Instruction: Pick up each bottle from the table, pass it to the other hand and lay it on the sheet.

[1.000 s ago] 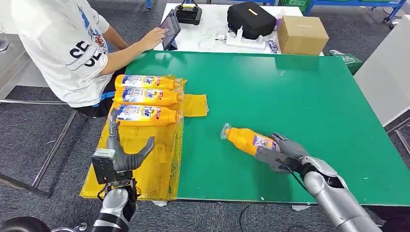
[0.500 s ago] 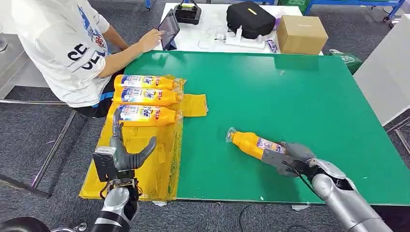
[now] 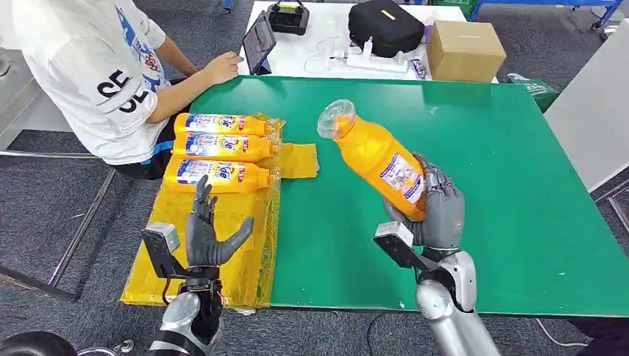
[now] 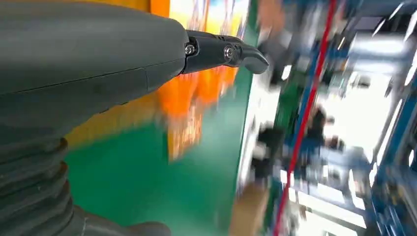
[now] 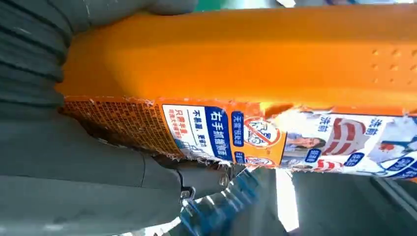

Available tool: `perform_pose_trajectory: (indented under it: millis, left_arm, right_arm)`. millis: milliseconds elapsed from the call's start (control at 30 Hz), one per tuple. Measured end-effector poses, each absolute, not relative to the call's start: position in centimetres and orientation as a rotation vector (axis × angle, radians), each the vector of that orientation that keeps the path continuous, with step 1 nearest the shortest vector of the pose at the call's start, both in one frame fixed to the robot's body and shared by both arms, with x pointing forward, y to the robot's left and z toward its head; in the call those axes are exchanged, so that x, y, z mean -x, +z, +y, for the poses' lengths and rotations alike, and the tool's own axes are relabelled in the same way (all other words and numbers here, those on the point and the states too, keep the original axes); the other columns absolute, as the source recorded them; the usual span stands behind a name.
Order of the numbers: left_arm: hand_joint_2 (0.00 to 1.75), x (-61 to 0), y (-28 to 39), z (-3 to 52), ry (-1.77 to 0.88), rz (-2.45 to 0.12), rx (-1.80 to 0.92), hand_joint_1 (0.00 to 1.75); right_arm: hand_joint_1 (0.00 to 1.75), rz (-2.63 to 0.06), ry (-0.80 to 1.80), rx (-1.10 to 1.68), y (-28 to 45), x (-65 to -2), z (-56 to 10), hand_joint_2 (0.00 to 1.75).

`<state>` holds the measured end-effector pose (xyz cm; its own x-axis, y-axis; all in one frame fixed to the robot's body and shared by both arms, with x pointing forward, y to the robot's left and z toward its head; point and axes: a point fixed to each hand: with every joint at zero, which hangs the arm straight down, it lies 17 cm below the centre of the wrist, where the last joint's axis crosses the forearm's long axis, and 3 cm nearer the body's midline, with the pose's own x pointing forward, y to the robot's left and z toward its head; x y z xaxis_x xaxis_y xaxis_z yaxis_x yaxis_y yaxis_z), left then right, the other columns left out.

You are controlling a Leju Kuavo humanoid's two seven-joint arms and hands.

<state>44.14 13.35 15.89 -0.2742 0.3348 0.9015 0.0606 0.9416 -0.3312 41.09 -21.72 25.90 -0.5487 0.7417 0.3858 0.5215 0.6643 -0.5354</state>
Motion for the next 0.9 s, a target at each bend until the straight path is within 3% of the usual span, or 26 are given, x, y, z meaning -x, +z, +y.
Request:
perform_pose_trajectory:
  millis: [300,500,900]
  left_arm:
    - [1.75,-43.5,17.0,9.1,0.246,-1.766,0.573,0.0]
    - [1.75,-42.3,18.6,6.7,0.235,-1.753,0.762,0.0]
    - [1.75,-41.1,18.9,5.1,0.167,-1.772,0.77,0.0]
  right_arm:
    - [1.75,-2.399,0.268,1.061,29.7,-37.9,-23.0,1.75]
    - [1.75,-2.335,0.284,0.838,25.1,-38.6,-20.0,1.75]
    - [1.75,-2.205,0.374,0.389,17.4,-38.2,-10.9,1.75]
